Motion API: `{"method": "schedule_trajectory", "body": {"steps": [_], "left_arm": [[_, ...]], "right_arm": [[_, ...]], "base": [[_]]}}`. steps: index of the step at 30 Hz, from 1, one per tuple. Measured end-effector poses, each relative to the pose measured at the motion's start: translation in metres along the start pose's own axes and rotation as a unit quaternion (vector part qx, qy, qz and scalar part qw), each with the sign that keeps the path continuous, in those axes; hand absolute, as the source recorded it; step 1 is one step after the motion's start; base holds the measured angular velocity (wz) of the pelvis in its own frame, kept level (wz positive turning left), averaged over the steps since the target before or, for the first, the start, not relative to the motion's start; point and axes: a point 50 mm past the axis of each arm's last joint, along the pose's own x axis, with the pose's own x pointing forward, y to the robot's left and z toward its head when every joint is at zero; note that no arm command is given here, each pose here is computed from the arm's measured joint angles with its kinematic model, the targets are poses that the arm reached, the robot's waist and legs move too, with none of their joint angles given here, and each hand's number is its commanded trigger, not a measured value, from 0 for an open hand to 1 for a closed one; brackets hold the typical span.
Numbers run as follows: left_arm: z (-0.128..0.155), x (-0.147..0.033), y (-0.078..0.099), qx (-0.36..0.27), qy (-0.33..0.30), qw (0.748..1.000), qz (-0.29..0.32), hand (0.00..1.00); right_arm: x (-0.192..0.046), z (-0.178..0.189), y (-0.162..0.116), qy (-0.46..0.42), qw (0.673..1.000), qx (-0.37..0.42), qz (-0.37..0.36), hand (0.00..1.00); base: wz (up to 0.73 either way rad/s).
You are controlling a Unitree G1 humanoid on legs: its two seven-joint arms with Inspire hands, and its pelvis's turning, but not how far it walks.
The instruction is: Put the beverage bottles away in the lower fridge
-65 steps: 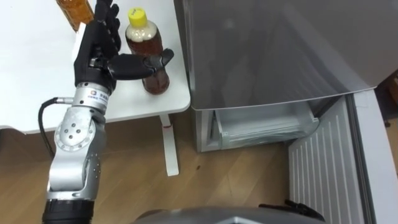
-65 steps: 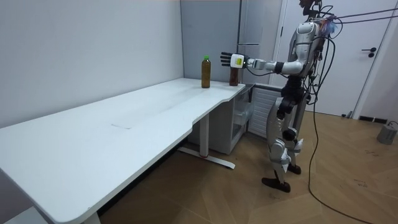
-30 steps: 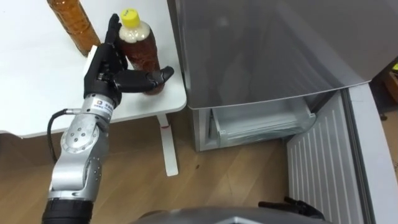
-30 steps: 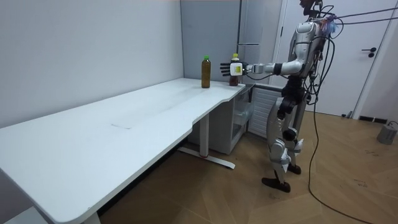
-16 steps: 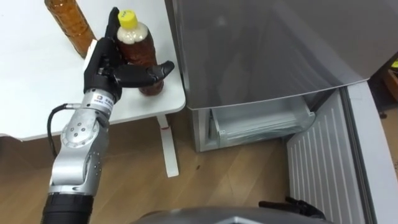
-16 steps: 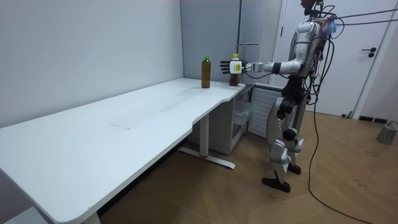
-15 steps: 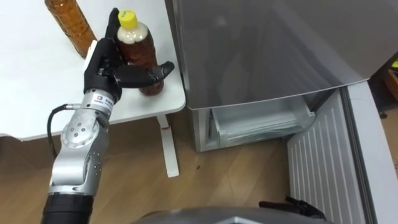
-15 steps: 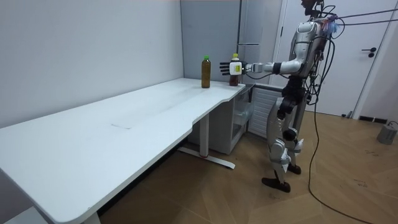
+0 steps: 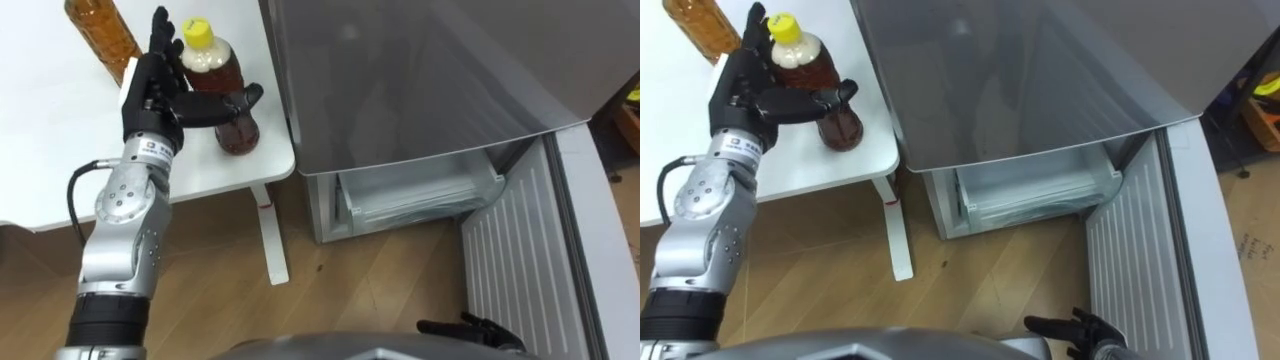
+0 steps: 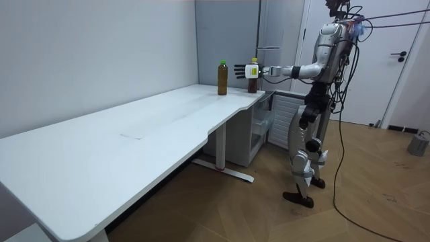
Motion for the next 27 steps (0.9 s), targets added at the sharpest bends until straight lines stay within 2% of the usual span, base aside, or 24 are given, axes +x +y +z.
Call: {"method": "schedule_trajectory", "body": {"steps": [27], "left_arm": [[-0.0029, 0.0000, -0.0019, 0.002, 0.015, 1.000, -0.019, 1.00]], "right_arm": [[0.0001, -0.0007, 0.0014, 0.005, 1.000, 0.001, 0.011, 0.00]], "base": [[0.00]]}}
